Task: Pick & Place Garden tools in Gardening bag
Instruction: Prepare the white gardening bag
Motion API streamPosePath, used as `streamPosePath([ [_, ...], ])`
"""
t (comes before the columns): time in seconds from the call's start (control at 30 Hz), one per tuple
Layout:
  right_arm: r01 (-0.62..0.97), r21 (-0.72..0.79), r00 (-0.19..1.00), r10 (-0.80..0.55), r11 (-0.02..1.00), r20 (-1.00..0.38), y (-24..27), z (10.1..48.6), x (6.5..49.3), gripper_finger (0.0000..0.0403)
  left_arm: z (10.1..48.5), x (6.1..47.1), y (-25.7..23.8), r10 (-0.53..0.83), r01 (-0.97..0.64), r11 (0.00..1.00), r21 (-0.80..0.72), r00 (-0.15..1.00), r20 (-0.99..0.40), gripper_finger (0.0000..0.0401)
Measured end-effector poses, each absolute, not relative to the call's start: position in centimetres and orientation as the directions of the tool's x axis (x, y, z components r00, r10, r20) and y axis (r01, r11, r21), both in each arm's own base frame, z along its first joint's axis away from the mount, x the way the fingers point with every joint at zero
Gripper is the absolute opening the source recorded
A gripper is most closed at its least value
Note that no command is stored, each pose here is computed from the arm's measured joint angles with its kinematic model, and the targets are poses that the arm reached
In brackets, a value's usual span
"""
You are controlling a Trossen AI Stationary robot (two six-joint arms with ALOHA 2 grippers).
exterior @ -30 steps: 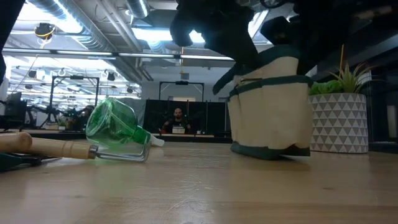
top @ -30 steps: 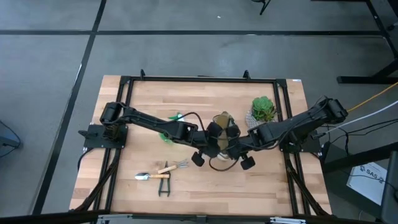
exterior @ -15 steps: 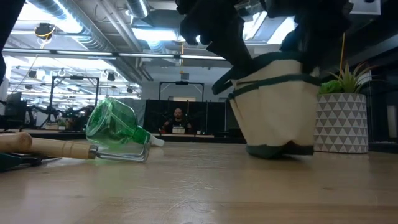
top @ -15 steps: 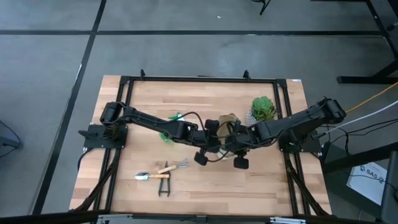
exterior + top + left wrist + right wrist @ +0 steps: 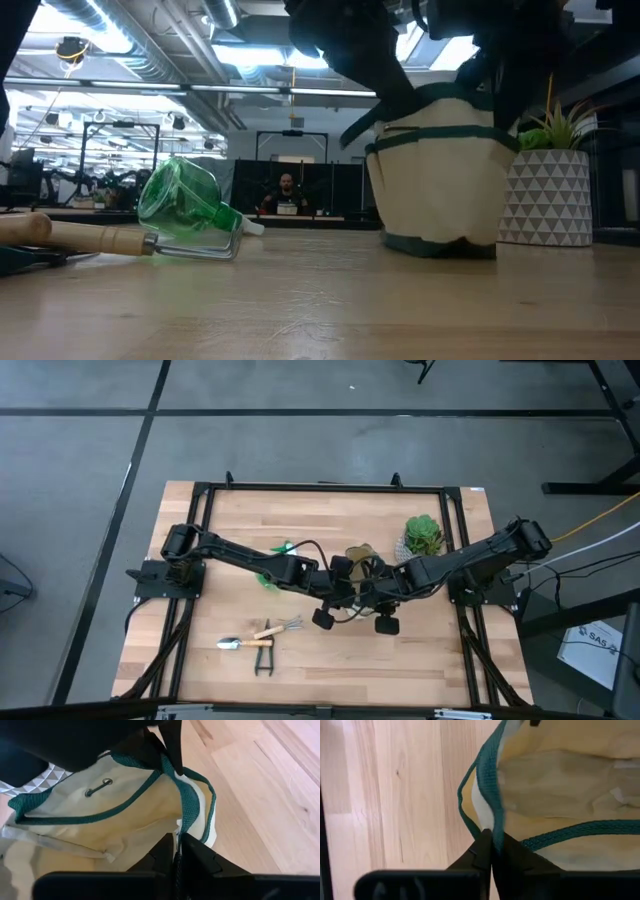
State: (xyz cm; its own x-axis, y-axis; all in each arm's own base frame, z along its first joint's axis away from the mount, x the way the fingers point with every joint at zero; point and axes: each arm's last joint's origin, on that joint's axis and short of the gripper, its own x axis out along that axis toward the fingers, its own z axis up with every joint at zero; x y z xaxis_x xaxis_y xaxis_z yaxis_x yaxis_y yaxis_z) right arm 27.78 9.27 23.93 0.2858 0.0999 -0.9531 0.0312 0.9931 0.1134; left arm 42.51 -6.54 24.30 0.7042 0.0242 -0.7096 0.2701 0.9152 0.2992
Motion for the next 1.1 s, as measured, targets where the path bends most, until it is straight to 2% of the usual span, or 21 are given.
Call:
streamPosePath([
  [0.23, 0.018, 0.117, 0.306, 0.106, 0.993, -0.946, 9.3, 24.3, 27.7, 0.0056, 24.5, 42.4, -6.6, 0.021, 0.251, 0.927, 0.28, 0.709, -0.705, 0.0093],
  [0.4, 0.017, 0.119, 0.311, 0.108, 0.993, -0.944, 9.3, 24.4, 27.8, 0.0072, 26.1, 41.8, -6.6, 0.015, 0.229, 0.936, 0.266, 0.732, -0.681, 0.0114],
  [0.8, 0.007, 0.121, 0.321, 0.112, 0.993, -0.941, 9.3, 24.6, 27.7, 0.0075, 30.8, 38.8, -6.2, 0.006, 0.169, 0.962, 0.216, 0.776, -0.63, 0.0118],
  [1.1, -0.006, 0.157, 0.338, 0.15, 0.988, -0.929, 9.3, 25.3, 27.3, 0.0076, 29.7, 35.1, -5.6, -0.001, 0.112, 0.982, 0.153, 0.811, -0.585, 0.0118],
])
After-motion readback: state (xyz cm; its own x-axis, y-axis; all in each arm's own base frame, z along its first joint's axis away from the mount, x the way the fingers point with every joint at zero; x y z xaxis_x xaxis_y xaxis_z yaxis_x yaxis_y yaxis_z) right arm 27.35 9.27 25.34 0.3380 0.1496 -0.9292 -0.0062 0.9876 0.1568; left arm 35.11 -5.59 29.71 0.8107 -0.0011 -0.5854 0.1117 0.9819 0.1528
